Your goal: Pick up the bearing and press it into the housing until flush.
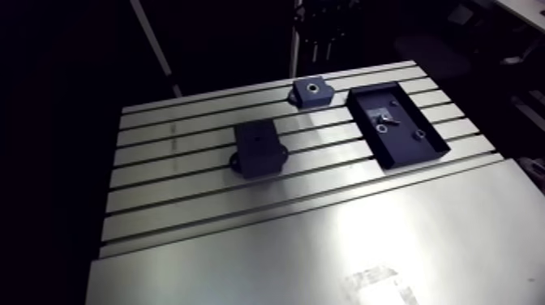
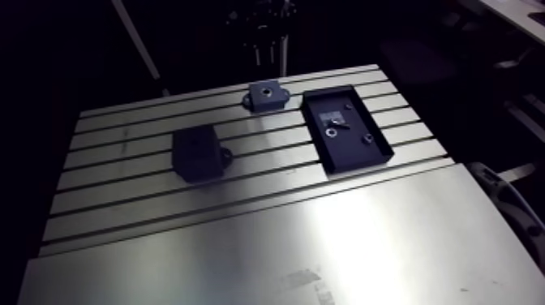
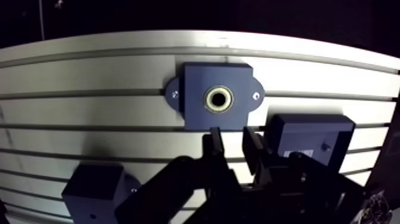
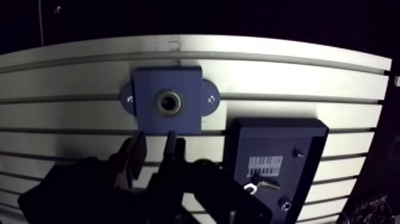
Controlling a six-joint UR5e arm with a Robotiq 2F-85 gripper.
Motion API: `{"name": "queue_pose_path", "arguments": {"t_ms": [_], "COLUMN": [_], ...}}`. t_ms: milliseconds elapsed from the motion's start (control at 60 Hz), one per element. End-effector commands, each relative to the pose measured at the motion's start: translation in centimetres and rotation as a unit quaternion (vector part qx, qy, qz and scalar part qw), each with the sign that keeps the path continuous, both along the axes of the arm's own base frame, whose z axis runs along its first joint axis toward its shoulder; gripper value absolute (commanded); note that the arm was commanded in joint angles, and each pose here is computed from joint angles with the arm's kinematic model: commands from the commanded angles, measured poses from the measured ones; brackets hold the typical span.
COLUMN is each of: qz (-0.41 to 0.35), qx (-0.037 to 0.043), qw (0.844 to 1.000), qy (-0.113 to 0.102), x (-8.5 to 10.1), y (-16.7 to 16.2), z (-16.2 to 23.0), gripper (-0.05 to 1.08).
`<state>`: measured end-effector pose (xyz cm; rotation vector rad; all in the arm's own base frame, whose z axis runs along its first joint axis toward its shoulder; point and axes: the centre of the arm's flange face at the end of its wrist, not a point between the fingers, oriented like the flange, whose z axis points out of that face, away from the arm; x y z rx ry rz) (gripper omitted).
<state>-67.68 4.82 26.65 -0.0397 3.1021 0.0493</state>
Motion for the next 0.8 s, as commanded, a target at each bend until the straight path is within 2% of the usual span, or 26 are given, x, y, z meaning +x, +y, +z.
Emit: {"name": "queue_pose_path", "arguments": {"t_ms": [17, 83, 200, 317, 500, 633, 800], "qz": [-0.002, 0.001, 0.011, 0.006, -0.005, -0.01, -0.013], "qx": [-0.0045, -0.0051, -0.0055, -0.011, -0.0082, -0.0061, -0.0046], "qw": [1.0, 1.0, 1.0, 1.0, 1.0, 1.0, 1.0], "qy": [-0.02, -0.017, -0.022, -0.029, -0.02, -0.012, -0.004], "x": [2.2, 3.6, 4.8, 6.5, 8.2, 9.4, 11.6], "y": [-1.0, -2.0, -3.5, -4.6, -6.5, -9.2, -10.1], "z": [4.9, 7.8, 10.1, 12.6, 14.4, 15.9, 18.1], "gripper": [0.0, 0.0, 0.0, 0.0, 0.0, 0.0, 0.0]}}
